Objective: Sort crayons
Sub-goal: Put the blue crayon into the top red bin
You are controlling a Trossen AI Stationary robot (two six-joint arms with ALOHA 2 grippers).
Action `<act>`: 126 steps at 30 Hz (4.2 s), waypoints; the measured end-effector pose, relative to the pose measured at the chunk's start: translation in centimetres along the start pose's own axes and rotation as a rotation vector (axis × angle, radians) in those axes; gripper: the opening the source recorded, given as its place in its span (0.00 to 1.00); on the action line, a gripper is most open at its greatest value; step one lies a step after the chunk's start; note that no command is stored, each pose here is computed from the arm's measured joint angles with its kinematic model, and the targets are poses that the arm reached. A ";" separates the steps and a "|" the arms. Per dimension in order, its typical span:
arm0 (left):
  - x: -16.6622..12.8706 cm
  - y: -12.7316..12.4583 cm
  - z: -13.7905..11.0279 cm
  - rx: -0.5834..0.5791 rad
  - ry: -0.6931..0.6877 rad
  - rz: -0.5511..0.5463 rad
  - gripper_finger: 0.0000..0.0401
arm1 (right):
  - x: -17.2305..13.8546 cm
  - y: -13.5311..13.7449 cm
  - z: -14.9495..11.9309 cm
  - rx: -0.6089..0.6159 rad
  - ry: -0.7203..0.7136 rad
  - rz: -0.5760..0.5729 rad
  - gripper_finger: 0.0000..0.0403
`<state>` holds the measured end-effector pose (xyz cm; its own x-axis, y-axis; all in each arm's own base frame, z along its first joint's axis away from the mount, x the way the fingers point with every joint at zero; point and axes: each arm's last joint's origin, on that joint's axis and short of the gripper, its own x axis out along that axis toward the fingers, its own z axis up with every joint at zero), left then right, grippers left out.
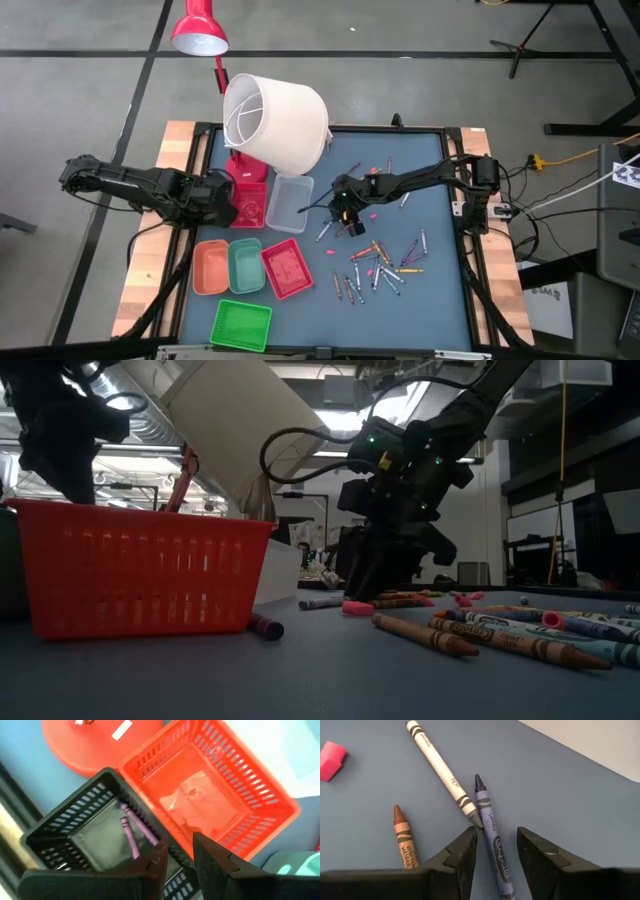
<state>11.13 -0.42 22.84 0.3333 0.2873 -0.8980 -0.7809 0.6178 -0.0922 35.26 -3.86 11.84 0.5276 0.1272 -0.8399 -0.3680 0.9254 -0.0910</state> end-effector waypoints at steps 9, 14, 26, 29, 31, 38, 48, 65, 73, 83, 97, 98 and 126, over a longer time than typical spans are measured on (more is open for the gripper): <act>0.0 -0.7 0.5 -0.021 -0.050 -0.075 0.19 | 0.0 0.2 -0.2 0.004 0.021 0.016 0.21; -0.2 -1.5 1.0 -0.005 -0.103 -0.145 0.19 | 0.0 0.2 -0.3 0.006 0.021 0.022 0.13; -0.5 -4.0 3.0 0.064 -0.326 -0.302 0.19 | 0.1 0.2 -0.3 0.056 0.025 0.015 0.04; -0.2 -5.0 3.4 0.111 -0.354 -0.320 0.19 | -0.2 0.2 -0.2 0.056 0.022 0.013 0.05; 0.2 -5.7 3.5 0.140 -0.364 -0.327 0.19 | -0.6 0.2 -0.1 0.055 0.019 0.008 0.05; 1.6 -7.7 3.6 0.198 -0.364 -0.333 0.19 | -2.7 0.4 0.1 0.060 0.040 -0.001 0.05; 3.3 -10.3 3.3 0.256 -0.372 -0.364 0.19 | -6.4 0.8 1.1 0.105 -0.006 -0.008 0.05; 5.2 -13.6 3.5 0.372 -0.492 -0.442 0.19 | -9.3 0.0 4.9 0.136 -0.424 0.002 0.05; 5.3 -14.2 3.8 0.388 -0.560 -0.451 0.19 | -9.9 0.2 6.3 0.096 -0.564 0.004 0.05; 4.1 -14.9 4.8 0.402 -0.723 -0.485 0.19 | -10.0 2.0 7.9 0.037 -0.644 -0.015 0.05; 3.7 -15.2 4.9 0.427 -0.766 -0.519 0.19 | -10.0 2.2 8.1 0.049 -0.639 -0.083 0.05; 3.7 -15.2 4.9 0.427 -0.766 -0.520 0.19 | -10.0 2.2 8.1 0.049 -0.638 -0.083 0.05; 3.4 -15.2 5.1 0.400 -0.799 -0.519 0.01 | -10.0 2.2 8.1 0.055 -0.634 -0.080 0.05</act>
<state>26.85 -5.12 23.39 0.9467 0.2281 -0.2272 -0.2569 0.9606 -0.1061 35.38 -0.18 24.31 0.9082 0.2282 -0.3508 -0.2781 0.9555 -0.0984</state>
